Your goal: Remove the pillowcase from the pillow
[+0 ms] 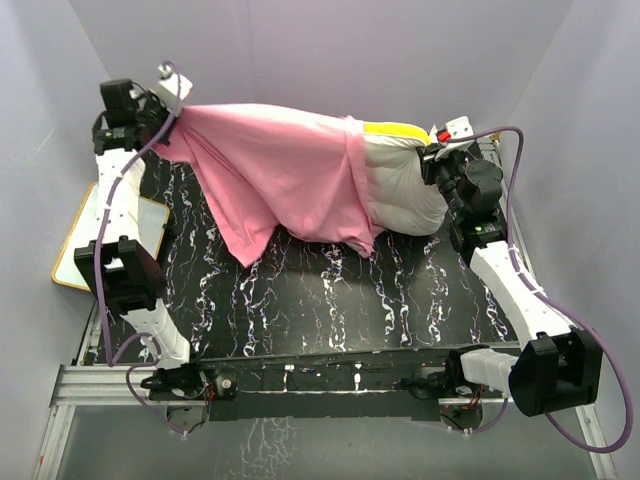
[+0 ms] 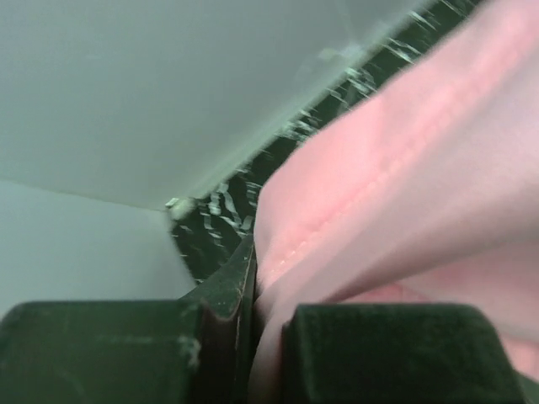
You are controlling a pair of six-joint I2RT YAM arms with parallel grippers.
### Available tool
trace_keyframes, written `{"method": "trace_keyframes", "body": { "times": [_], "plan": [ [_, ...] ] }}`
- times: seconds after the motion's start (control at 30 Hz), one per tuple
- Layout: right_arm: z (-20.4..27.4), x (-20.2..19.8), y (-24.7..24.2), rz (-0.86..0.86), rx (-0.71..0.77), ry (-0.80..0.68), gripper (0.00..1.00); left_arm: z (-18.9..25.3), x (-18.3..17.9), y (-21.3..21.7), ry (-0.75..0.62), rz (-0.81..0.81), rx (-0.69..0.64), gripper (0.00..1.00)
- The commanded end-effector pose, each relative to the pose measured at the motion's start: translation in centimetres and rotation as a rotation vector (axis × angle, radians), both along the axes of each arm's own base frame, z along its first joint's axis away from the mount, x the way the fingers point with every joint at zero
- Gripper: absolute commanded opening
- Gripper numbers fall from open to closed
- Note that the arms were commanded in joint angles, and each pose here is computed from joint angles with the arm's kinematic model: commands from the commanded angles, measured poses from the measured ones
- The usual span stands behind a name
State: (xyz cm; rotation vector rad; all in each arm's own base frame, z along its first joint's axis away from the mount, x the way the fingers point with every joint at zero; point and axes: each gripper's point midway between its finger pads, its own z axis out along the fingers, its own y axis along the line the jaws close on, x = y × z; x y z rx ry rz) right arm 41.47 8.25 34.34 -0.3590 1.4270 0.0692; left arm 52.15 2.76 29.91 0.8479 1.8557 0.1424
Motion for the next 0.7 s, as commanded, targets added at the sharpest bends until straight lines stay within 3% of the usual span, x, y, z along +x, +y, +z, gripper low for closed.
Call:
{"method": "trace_keyframes", "body": {
  "times": [0.0, 0.2, 0.43, 0.67],
  "plan": [
    [11.2, -1.1, -3.3, -0.153, 0.128, -0.293, 0.08, 10.5, 1.4, 6.9, -0.245, 0.236, -0.134, 0.00],
    [10.5, -0.3, -7.0, -0.357, 0.193, -0.264, 0.08, 16.1, 0.4, 9.3, -0.327, 0.289, -0.337, 0.00],
    [10.2, -0.9, -11.5, -0.528, 0.328, -0.255, 0.08, 23.8, -1.6, 12.0, -0.578, 0.377, -0.425, 0.00],
    [9.9, -2.1, -14.4, -0.669, 0.337, -0.255, 0.08, 29.9, -4.2, 14.5, -0.817, 0.444, -0.471, 0.00]
  ]
}}
